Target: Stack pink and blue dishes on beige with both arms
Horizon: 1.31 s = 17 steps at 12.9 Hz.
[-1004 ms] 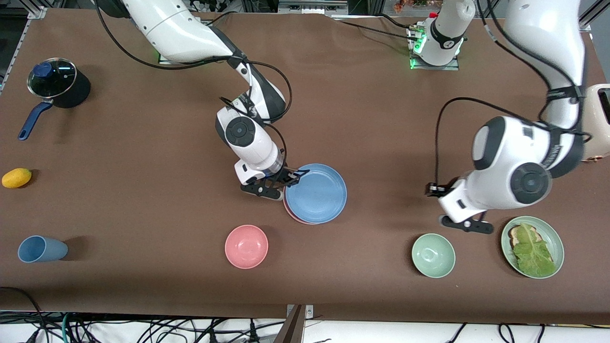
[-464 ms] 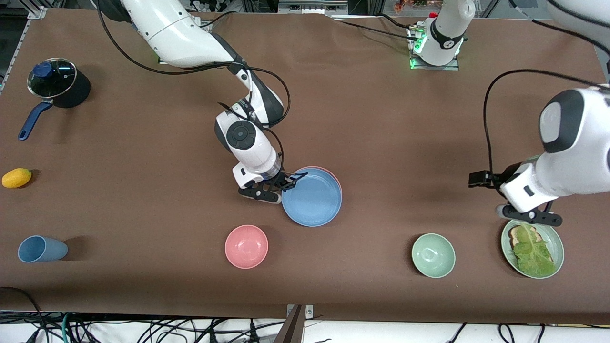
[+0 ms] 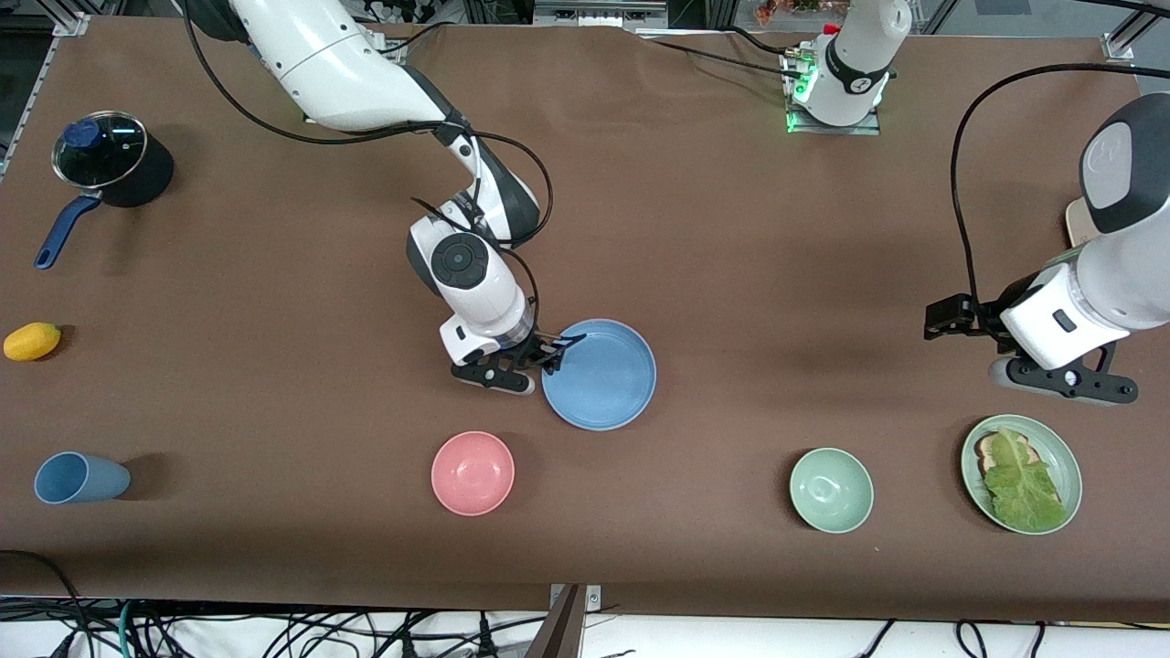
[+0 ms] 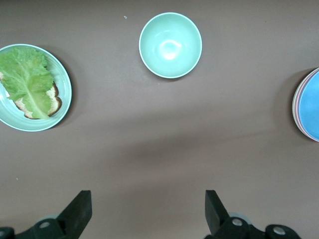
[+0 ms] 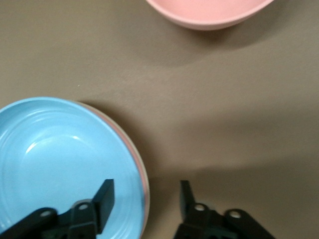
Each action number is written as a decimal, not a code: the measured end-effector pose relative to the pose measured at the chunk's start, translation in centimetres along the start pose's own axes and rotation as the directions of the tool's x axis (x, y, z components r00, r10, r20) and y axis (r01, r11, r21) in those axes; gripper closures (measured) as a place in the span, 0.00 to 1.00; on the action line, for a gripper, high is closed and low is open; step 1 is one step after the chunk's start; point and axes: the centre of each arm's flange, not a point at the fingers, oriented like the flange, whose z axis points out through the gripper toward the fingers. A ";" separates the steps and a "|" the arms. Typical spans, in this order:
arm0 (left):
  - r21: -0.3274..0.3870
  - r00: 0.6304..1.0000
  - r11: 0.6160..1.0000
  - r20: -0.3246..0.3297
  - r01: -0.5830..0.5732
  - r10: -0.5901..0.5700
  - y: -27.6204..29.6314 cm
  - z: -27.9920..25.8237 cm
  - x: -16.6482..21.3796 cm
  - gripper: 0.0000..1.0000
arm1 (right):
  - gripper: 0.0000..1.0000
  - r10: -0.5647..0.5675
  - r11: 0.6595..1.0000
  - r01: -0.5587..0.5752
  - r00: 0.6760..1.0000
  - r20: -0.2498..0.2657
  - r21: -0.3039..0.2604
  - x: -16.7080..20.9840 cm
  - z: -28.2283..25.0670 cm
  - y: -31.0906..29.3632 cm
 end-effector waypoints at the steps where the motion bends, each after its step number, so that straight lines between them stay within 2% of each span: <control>1: 0.000 1.000 1.000 -0.003 0.009 -0.009 -0.6 -0.2 -0.1 0.00 | 0.25 -0.005 1.000 0.005 1.000 -0.004 -0.022 0.4 -0.3 0.4; 3: 0.000 0.999 0.999 -0.012 0.037 -0.037 -2.5 -0.8 -0.6 0.00 | 0.04 -0.006 0.998 0.005 1.000 -0.010 -0.067 1.7 -1.7 1.3; 4: 0.000 0.999 0.999 -0.018 0.047 -0.047 -3.1 -1.1 -0.8 0.00 | 0.00 -0.019 0.996 0.018 1.000 -0.013 -0.090 2.6 -2.9 2.0; 8: 0.000 0.998 0.999 -0.026 0.052 -0.052 -3.3 -1.8 -1.1 0.00 | 0.00 -0.085 0.979 0.089 0.996 0.031 -0.183 6.8 -10.4 6.0; 10: 0.002 0.998 0.999 -0.040 0.047 -0.047 -3.0 -2.6 -1.4 0.00 | 0.00 -0.093 0.971 0.110 0.992 0.089 -0.211 8.8 -14.9 8.1; 12: 0.006 0.997 0.999 -0.068 0.039 -0.038 -2.2 -4.6 -2.1 0.00 | 0.00 -0.124 0.965 0.149 0.984 0.125 -0.216 10.4 -18.6 9.8; 14: 0.010 0.995 0.999 -0.090 0.033 -0.032 -1.7 -6.4 -3.1 0.00 | 0.00 -0.138 0.963 0.163 0.982 0.127 -0.214 12.0 -21.6 11.7; 17: 0.010 0.997 0.999 -0.062 0.036 -0.035 -1.7 -5.9 -4.2 0.00 | 0.00 -0.193 0.954 0.219 0.971 0.142 -0.205 13.6 -26.3 15.4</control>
